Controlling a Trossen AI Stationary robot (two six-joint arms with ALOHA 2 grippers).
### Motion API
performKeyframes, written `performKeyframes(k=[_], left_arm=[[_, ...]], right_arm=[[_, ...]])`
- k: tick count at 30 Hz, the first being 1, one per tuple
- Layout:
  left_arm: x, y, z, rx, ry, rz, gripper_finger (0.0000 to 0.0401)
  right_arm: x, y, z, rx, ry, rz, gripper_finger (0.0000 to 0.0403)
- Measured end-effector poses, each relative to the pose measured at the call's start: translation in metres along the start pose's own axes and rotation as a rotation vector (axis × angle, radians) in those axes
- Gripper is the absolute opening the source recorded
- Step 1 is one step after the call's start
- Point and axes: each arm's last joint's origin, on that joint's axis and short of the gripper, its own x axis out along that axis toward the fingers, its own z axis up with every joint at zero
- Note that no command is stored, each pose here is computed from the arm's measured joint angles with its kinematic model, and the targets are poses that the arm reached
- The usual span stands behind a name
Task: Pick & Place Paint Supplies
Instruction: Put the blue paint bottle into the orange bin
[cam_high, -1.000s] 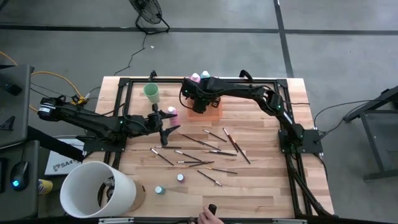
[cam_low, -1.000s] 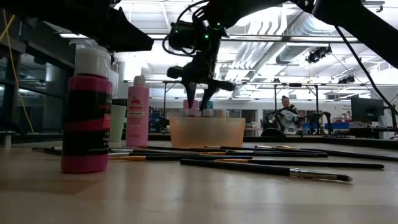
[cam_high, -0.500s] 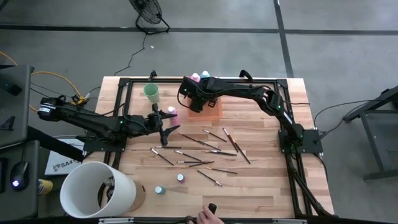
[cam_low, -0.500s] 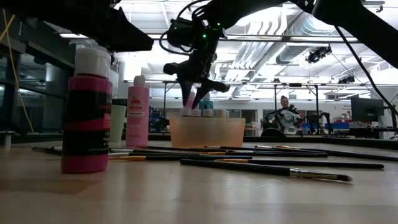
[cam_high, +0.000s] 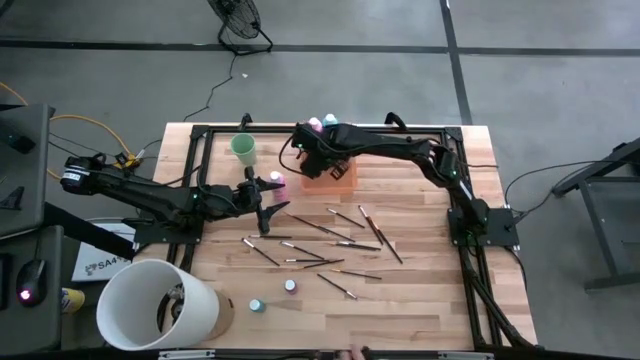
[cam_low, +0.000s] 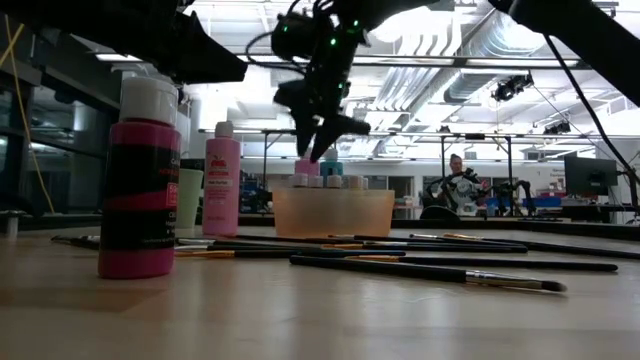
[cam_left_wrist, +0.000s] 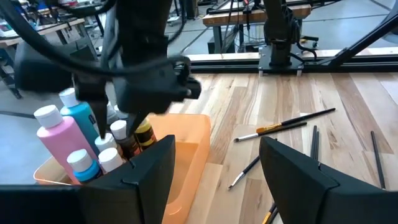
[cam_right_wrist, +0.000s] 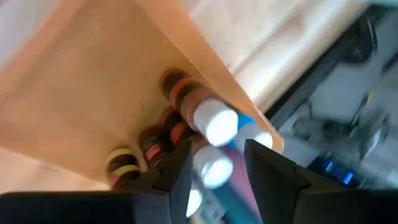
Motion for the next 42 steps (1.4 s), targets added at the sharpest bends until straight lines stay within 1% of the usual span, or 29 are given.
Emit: performKeyframes(k=[4, 7, 9, 11, 14, 15, 17, 21, 25, 29, 33, 35, 37, 42], left_arm=[[0.0, 0.0, 0.0, 0.0, 0.001, 0.0, 0.0228], [0.0, 0.0, -0.001, 0.004, 0.008, 0.0, 0.0228], [0.0, 0.0, -0.002, 0.008, 0.015, -0.001, 0.0228], [0.0, 0.0, -0.003, 0.012, 0.025, -0.001, 0.0228], [0.0, 0.0, -0.003, 0.008, 0.026, -0.011, 0.0228], [0.0, -0.001, -0.002, 0.011, 0.033, -0.021, 0.0228], [0.0, -0.001, 0.001, 0.012, 0.068, -0.047, 0.0228], [0.0, -0.002, 0.008, 0.016, 0.189, -0.097, 0.0228], [-0.002, -0.004, 0.008, -0.013, 0.286, -0.171, 0.0228], [-0.005, -0.006, 0.003, -0.028, 0.359, -0.267, 0.0228], [-0.009, -0.009, -0.005, -0.034, 0.457, -0.418, 0.0228], [-0.012, -0.011, -0.009, -0.06, 0.517, -0.499, 0.0228], [-0.016, -0.014, -0.012, -0.08, 0.567, -0.551, 0.0228], [-0.026, -0.026, -0.019, -0.03, 0.647, -0.622, 0.0228]], right_arm=[[-0.027, 0.003, -0.004, 0.257, 0.03, 0.004, 0.0177], [-0.056, 0.009, -0.014, 0.441, 0.049, 0.05, 0.0194], [-0.074, 0.015, -0.023, 0.551, 0.059, 0.117, 0.0198], [-0.09, 0.022, -0.032, 0.663, 0.053, 0.208, 0.0198], [-0.115, 0.03, -0.044, 0.826, -0.009, 0.364, 0.0193], [-0.122, 0.034, -0.045, 0.854, -0.033, 0.396, 0.0191], [-0.135, 0.046, -0.047, 0.87, -0.067, 0.427, 0.0185], [-0.153, 0.08, -0.044, 0.904, -0.146, 0.4, 0.0174], [-0.162, 0.125, -0.043, 0.973, -0.242, 0.309, 0.0167], [-0.16, 0.172, -0.036, 1.024, -0.358, 0.235, 0.0165], [-0.151, 0.211, -0.024, 1.049, -0.481, 0.244, 0.0165], [-0.146, 0.226, -0.018, 1.054, -0.521, 0.242, 0.0165], [-0.14, 0.24, -0.012, 1.043, -0.532, 0.231, 0.0164], [-0.135, 0.262, -0.003, 1.005, -0.554, 0.166, 0.0164]])
